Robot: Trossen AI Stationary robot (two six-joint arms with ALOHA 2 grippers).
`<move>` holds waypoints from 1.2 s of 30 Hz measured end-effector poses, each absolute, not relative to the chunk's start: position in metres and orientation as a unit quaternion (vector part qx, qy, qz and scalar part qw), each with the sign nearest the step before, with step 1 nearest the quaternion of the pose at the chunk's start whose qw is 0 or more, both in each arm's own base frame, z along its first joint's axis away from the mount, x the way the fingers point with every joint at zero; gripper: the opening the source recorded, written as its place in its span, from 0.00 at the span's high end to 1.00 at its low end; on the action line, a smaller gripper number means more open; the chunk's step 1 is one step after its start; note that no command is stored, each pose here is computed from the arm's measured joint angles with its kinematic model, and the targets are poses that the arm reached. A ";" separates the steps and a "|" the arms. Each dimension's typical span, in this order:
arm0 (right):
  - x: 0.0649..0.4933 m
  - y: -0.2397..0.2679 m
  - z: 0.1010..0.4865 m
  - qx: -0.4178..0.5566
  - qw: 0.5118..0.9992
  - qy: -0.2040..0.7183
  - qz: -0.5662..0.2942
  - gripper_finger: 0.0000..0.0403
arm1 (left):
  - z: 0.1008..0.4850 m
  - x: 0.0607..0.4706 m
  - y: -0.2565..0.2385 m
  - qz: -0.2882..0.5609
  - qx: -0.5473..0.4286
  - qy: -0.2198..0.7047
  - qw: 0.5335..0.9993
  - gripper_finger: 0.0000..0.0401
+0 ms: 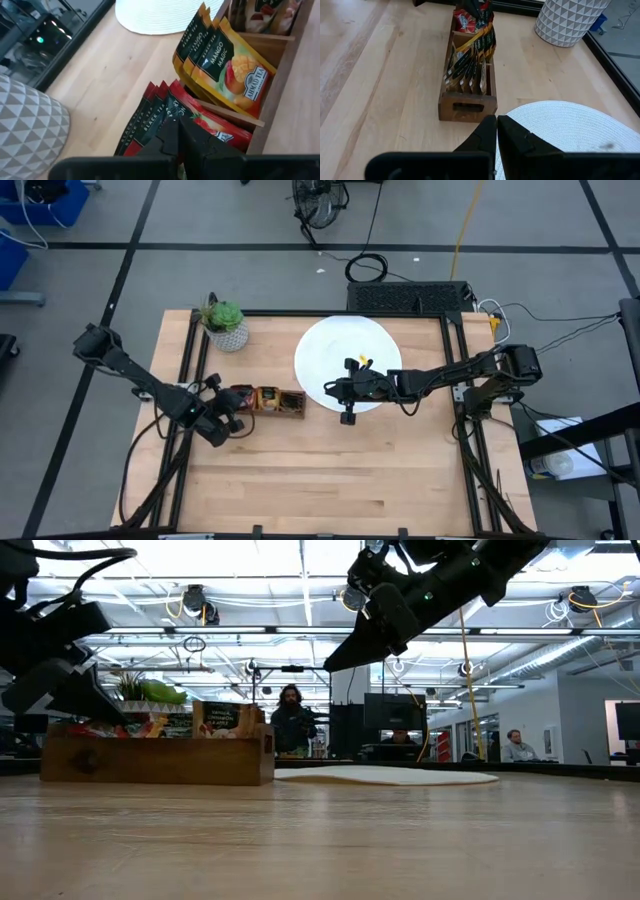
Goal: Pick & Place Tea
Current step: Put the red tea bag into the left section of the wooden organizer
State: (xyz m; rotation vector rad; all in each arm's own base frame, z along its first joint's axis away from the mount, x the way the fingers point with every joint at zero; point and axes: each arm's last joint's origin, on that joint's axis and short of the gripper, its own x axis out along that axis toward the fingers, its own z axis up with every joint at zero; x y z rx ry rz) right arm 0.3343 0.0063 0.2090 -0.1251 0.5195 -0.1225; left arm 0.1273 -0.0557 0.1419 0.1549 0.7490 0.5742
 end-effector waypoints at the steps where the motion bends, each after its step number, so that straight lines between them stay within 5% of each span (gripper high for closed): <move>1: 0.334 0.006 0.209 -0.062 0.963 0.257 -0.060 0.98 | 0.142 0.127 -0.056 0.276 0.069 0.361 0.888 0.97; 6: 0.334 0.006 0.209 -0.062 0.963 0.257 -0.060 0.98 | 0.142 0.129 -0.056 0.280 0.044 0.354 0.891 0.93; 18: 0.334 0.006 0.209 -0.062 0.963 0.256 -0.060 0.98 | 0.175 0.145 -0.066 0.255 0.071 0.333 0.905 0.61; 26: 0.334 0.006 0.209 -0.062 0.963 0.257 -0.060 0.98 | 0.199 0.154 -0.072 0.228 0.096 0.332 0.910 0.56; 31: 0.334 0.006 0.209 -0.062 0.963 0.257 -0.060 0.98 | 0.196 0.155 -0.080 0.134 0.055 0.391 0.909 0.64; 36: 0.334 0.006 0.209 -0.062 0.963 0.257 -0.060 0.98 | 0.186 0.158 -0.083 0.111 0.049 0.435 0.892 0.95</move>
